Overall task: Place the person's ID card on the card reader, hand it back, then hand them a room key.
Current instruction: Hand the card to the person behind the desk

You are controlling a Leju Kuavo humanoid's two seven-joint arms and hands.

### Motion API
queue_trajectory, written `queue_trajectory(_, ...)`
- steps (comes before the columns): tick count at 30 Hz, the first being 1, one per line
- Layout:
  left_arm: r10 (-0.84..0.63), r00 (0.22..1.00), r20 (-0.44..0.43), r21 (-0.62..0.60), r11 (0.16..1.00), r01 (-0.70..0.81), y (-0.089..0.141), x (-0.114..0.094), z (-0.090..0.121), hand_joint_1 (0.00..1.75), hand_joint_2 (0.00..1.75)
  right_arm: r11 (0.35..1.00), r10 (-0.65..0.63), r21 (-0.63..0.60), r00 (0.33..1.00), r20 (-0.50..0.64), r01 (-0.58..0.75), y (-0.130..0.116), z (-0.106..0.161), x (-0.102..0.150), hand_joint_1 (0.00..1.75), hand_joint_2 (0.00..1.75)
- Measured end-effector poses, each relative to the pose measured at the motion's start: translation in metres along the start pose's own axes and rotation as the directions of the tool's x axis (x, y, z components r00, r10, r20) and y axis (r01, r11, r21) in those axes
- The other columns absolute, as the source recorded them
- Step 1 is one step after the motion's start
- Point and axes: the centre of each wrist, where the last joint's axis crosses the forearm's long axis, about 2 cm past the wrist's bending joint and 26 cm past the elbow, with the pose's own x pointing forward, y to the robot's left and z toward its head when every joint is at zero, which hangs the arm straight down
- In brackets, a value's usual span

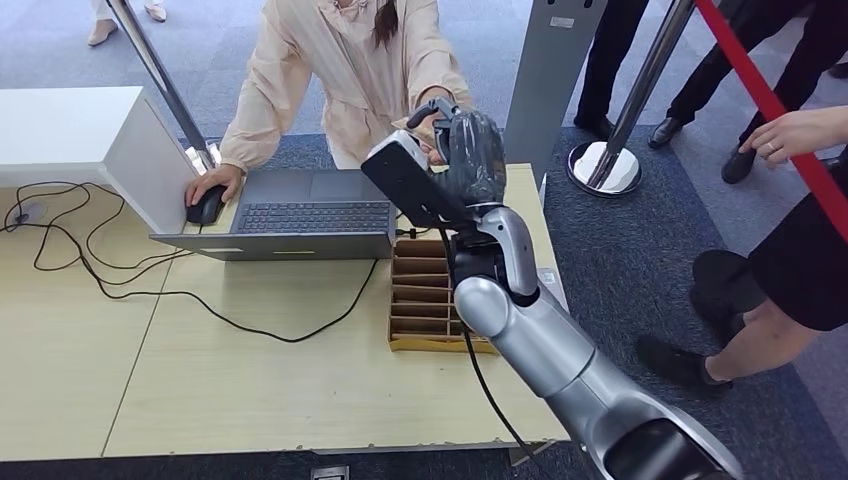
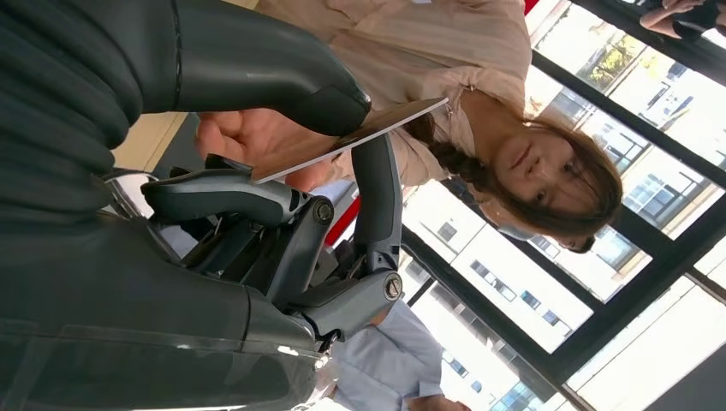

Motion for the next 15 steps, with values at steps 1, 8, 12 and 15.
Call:
queue_trajectory(1, -0.001, 1.000, 0.000, 0.000, 1.000, 0.001, 0.000, 0.000, 0.000, 0.00, 0.00, 1.000, 0.003, 0.011, 1.000, -0.001, -0.003, 0.004, 0.000, 0.000, 1.75, 1.75)
queue_trajectory(8, -0.002, 1.000, 0.000, -0.003, 1.000, 0.002, 0.000, 0.000, 0.000, 0.00, 0.00, 0.995, 0.023, 0.093, 0.999, -0.030, -0.020, 0.035, 0.007, -0.002, 1.75, 1.75)
queue_trajectory(12, -0.002, 1.000, -0.001, -0.003, 1.000, 0.002, 0.000, 0.000, 0.000, 0.00, 0.00, 0.991, 0.030, 0.129, 0.999, -0.044, -0.024, 0.048, 0.012, -0.004, 1.75, 1.75)
queue_trajectory(15, -0.002, 1.000, -0.001, -0.003, 1.000, 0.002, 0.000, 0.000, 0.000, 0.00, 0.00, 0.987, 0.040, 0.159, 0.998, -0.058, -0.031, 0.057, 0.017, -0.007, 1.75, 1.75)
